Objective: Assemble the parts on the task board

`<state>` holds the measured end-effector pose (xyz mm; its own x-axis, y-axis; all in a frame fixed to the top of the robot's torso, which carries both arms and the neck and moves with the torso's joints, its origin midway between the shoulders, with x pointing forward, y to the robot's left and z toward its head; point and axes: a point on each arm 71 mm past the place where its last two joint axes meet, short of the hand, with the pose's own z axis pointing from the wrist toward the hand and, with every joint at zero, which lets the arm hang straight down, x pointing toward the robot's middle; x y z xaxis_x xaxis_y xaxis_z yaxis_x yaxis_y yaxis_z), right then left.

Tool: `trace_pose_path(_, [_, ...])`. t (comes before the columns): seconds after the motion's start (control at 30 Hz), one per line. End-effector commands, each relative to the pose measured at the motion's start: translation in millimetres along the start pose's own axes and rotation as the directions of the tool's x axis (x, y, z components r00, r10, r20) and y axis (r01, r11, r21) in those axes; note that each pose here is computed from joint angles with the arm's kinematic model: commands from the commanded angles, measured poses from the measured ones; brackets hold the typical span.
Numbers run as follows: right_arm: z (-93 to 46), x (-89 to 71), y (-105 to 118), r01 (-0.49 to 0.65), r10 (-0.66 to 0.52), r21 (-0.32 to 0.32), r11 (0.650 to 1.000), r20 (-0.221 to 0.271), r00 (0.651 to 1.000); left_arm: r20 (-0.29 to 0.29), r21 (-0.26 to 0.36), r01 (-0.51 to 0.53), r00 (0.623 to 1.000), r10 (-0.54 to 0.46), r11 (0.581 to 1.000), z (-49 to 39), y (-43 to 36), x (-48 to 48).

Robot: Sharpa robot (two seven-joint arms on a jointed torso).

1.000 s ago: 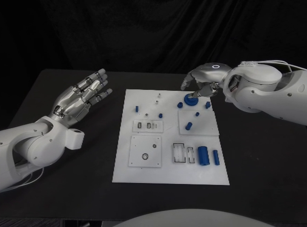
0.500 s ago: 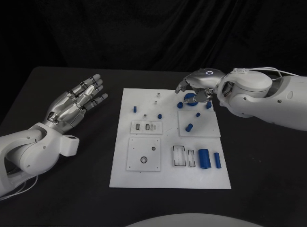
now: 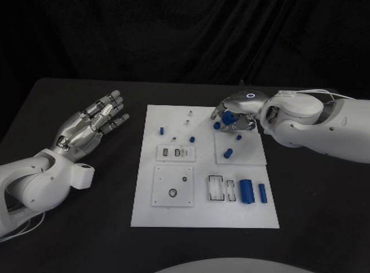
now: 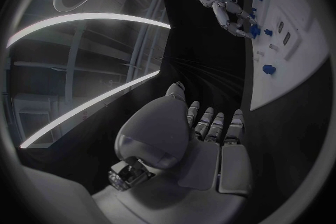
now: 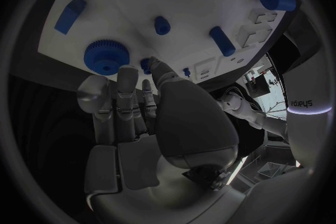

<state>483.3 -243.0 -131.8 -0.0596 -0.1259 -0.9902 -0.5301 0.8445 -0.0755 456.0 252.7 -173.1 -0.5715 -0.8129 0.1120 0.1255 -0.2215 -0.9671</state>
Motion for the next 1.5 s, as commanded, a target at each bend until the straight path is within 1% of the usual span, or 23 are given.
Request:
trace_pose_path(0.03, [0.8, -0.6, 1, 0.006, -0.006, -0.008, 1.0, 0.03, 1.0, -0.017, 0.173, 0.023, 1.0, -0.02, 0.985, 0.3, -13.2, 0.9])
trace_pose_path(0.47, [6.0, 4.9, 3, 0.005, -0.004, -0.036, 0.999, 0.029, 1.0, -0.026, 0.164, 0.029, 0.999, -0.025, 0.986, 2.2, -11.4, -1.7])
trace_pose_path(0.87, [10.5, 12.2, 8, 0.001, -0.001, -0.056, 0.998, 0.009, 1.0, -0.033, 0.154, 0.034, 0.999, -0.029, 0.987, 3.8, -9.8, -4.0])
trace_pose_path(1.23, [13.0, 11.9, 9, 0.0, 0.004, -0.071, 0.997, 0.046, 0.999, -0.039, 0.147, 0.039, 0.999, -0.033, 0.988, 4.8, -8.7, -4.5])
trace_pose_path(1.5, [10.8, 8.7, 8, -0.002, 0.009, -0.078, 0.997, 0.095, 0.995, -0.039, 0.142, 0.039, 0.999, -0.034, 0.989, 4.6, -8.4, -5.4])
